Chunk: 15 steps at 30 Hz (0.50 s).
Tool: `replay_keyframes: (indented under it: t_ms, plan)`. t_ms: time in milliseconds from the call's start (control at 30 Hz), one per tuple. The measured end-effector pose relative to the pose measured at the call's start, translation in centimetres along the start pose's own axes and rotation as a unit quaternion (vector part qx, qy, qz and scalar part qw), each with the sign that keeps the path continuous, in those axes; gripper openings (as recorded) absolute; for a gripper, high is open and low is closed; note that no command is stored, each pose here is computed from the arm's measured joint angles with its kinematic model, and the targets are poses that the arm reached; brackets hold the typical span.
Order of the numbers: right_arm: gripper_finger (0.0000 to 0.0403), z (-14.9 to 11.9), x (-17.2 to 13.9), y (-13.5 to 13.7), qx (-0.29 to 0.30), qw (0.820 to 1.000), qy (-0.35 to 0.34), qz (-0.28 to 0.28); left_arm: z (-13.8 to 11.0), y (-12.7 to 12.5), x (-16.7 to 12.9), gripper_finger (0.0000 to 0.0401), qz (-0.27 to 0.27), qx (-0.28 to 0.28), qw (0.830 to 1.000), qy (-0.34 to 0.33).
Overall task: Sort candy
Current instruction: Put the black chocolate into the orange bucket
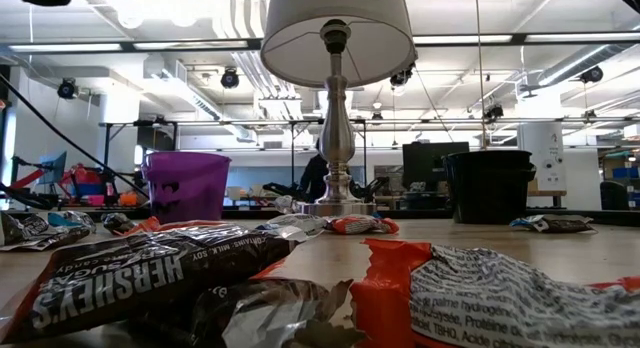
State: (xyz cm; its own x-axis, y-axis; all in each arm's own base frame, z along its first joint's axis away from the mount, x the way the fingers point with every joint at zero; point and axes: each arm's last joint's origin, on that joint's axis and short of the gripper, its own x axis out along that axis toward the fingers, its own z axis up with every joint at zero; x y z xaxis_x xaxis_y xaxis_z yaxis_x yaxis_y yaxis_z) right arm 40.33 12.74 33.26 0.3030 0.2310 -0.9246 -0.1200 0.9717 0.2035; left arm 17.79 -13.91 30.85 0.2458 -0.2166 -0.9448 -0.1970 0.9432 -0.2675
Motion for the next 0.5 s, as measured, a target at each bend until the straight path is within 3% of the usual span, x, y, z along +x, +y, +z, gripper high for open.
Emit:
replay_keyframes:
  t_ms: [167,500]
  plan:
    - [0.0139,0.4,2.2,0.2,-0.056,0.998,-0.023,0.027,0.2,0.4,-0.9,0.0105,0.041,-0.015,0.998,-0.050]
    - [0.0139,-0.2,6.6,0.3,-0.104,0.994,-0.030,0.036,1.1,0.1,-3.2,0.0105,0.076,-0.035,0.984,-0.158]
